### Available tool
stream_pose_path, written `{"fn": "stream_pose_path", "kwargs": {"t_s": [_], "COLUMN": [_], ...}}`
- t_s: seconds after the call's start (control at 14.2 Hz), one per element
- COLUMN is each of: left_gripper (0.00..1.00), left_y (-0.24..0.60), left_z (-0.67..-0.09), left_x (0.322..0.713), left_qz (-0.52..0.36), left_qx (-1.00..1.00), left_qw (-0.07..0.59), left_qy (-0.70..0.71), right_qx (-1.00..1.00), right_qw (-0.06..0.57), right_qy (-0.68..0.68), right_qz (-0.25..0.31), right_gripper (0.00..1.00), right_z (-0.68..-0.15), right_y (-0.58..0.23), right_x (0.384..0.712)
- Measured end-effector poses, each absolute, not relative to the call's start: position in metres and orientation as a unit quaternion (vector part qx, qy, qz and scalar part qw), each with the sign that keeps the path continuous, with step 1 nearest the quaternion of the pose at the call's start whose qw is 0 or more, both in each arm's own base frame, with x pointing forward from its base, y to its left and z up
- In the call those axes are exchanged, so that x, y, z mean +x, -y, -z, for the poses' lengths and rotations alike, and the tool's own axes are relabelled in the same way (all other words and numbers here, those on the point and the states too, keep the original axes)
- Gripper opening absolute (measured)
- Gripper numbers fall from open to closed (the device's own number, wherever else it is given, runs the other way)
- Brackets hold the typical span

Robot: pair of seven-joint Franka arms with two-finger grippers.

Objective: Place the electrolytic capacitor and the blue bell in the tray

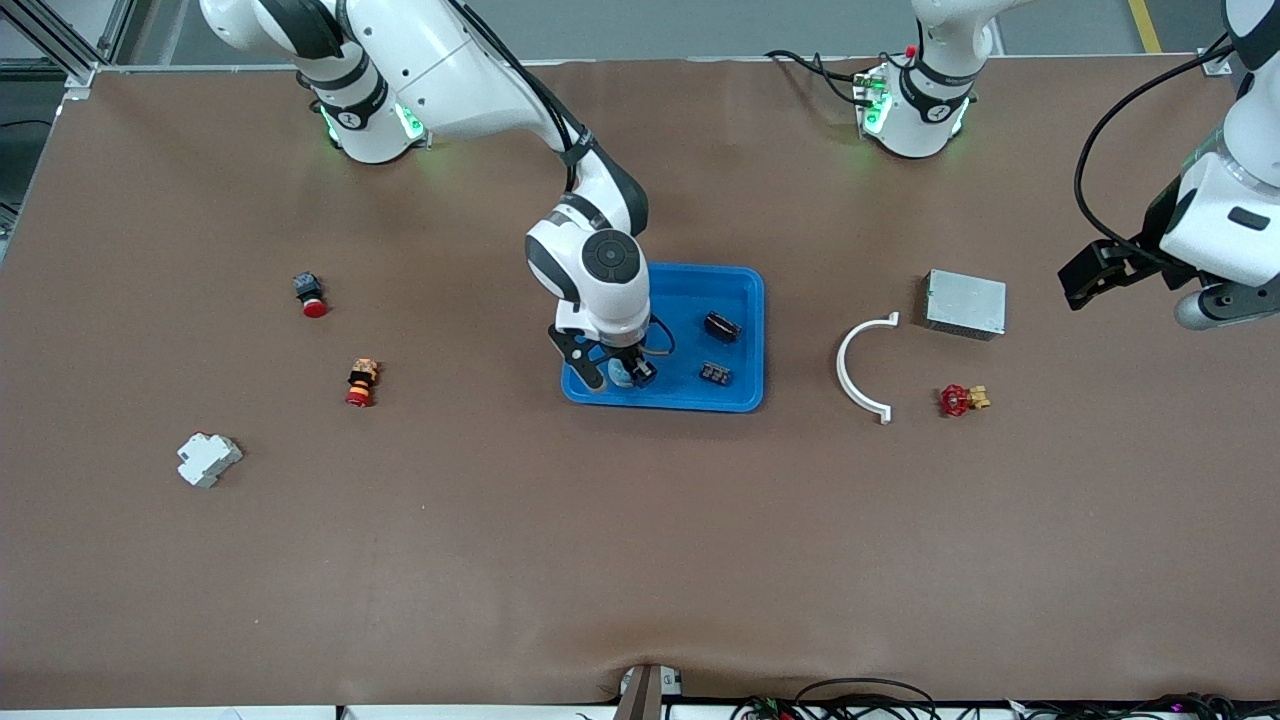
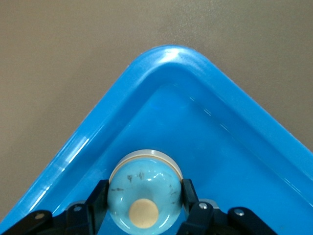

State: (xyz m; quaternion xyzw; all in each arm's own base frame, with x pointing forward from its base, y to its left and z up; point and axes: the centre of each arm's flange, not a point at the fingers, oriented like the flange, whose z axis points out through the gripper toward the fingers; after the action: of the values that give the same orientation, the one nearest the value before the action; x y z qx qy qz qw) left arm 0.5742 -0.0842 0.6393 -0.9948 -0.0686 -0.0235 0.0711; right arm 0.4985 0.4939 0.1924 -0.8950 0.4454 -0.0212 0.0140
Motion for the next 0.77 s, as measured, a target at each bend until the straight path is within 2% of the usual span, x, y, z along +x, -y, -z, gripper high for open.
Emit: {"fn": "stream_pose_path", "kwargs": {"t_s": [0.07,0.14,0.35,0.77], "left_gripper": [1.0,1.0,1.0,1.0], "left_y": [0.082,0.079,0.055,0.061], "left_z": [-0.642,-0.645,-0.65,-0.654], "left_x": [0.572,0.57,0.561,0.545], "left_qz": [0.024,0.022,0.007,-0.014], "left_qx": [-0.995,-0.996,-0.999,-0.999], "left_qw": [0.071,0.065,0.037,0.038], "left_qy": [0.062,0.054,0.039,0.028], "right_qx": [-0.896,-0.897,-0.9,-0.898], "right_qw": [0.014,0.013,0.009,0.013], "right_qy": [-0.444,-0.44,-0.435,-0.438], "right_qz": [0.022,0.026,0.032,0.039], "right_gripper": [0.65,0.69,0.99,1.0], "right_z": [-0.193,-0.193,-0.188,-0.199], "right_y": [-0.494,-0.494,-0.494,-0.495], "right_x": [0.498,0.498,0.498,0.508]}}
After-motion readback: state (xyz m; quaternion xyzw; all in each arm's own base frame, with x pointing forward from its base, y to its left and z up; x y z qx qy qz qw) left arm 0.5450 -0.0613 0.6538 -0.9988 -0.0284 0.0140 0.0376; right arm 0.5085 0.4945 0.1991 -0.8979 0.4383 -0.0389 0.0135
